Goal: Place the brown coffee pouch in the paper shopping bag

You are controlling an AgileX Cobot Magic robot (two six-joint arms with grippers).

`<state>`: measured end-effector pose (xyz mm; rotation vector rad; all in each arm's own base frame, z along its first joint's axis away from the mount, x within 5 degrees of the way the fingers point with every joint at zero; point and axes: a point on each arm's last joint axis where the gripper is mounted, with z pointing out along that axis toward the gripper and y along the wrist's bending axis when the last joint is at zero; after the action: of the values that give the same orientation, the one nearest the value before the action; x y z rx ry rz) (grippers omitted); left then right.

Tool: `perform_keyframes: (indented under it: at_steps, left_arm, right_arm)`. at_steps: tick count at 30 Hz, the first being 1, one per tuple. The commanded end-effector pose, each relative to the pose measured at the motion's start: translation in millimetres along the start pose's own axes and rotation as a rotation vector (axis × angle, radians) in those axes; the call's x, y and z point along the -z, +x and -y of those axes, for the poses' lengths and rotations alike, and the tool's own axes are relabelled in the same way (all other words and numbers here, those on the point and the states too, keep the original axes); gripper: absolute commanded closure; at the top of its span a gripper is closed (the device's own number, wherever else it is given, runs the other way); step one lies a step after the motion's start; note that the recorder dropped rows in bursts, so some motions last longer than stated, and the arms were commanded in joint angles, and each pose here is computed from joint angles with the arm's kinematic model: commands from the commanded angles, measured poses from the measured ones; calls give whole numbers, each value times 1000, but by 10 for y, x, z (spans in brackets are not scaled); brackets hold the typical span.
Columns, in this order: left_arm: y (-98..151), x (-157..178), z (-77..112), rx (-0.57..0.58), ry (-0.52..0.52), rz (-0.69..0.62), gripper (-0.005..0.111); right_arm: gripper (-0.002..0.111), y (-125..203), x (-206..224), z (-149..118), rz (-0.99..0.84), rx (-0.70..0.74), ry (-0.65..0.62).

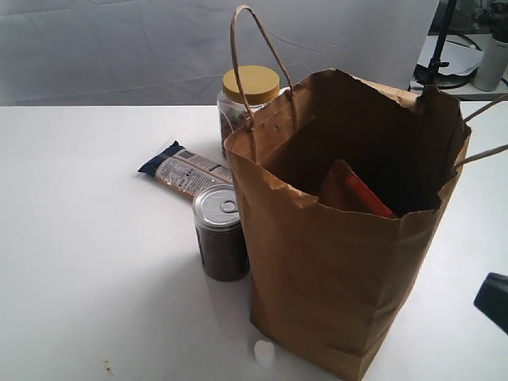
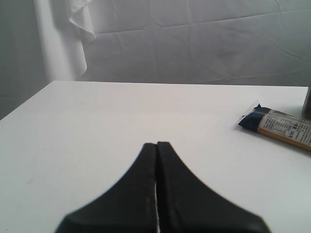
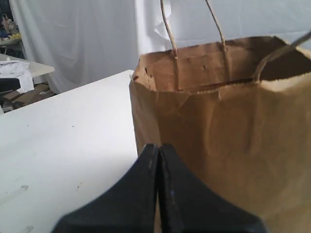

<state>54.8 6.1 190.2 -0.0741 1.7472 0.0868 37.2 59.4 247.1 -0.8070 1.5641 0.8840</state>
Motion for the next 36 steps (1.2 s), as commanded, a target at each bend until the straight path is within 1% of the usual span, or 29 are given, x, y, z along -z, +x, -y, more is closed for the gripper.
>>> perform_keyframes:
  at_steps: [1,4,6,8,12,13,18,19,20,22,25,27,30,33,36]
  left_arm:
    - [5,0,-3,-1,-5,5,107]
    - [5,0,-3,-1,-5,5,107]
    - [5,0,-3,-1,-5,5,107]
    - [5,0,-3,-1,-5,5,107]
    - [5,0,-3,-1,-5,5,107]
    - [5,0,-3,-1,-5,5,107]
    - [5,0,-3,-1,-5,5,107]
    - [5,0,-3,-1,-5,5,107]
    - [5,0,-3,-1,-5,5,107]
    - [5,0,-3,-1,-5,5,107]
    - [5,0,-3,-1,-5,5,107]
    - [5,0,-3,-1,-5,5,107]
    - [5,0,-3,-1,-5,5,107]
    - [5,0,-3,-1,-5,5,107]
    - [5,0,-3,-1,-5,5,107]
  right_arm:
    - [108,139,-21,-11,-27,-10,-25]
    - [108,225,-27,-51,-67,65,-75]
    - [108,268,-37,-84,-40,146,-117]
    - [108,308,-49,-87,4,171,-118]
    - [108,457,-73,35,6,96,30]
    - [108,447,-71,73,17,62,83]
    - [108,380,-46,197,103,-37,258]
    - [108,375,-37,225,112,-44,297]
    - [108,371,-19,275,118,-34,371]
    - [108,361,1,319,130,-23,437]
    - [108,336,58,413,144,50,592]
    - [108,328,76,430,149,66,627]
    - [108,297,154,411,216,79,668]
    - [108,333,206,394,214,56,700]
    - [108,345,236,382,218,63,719]
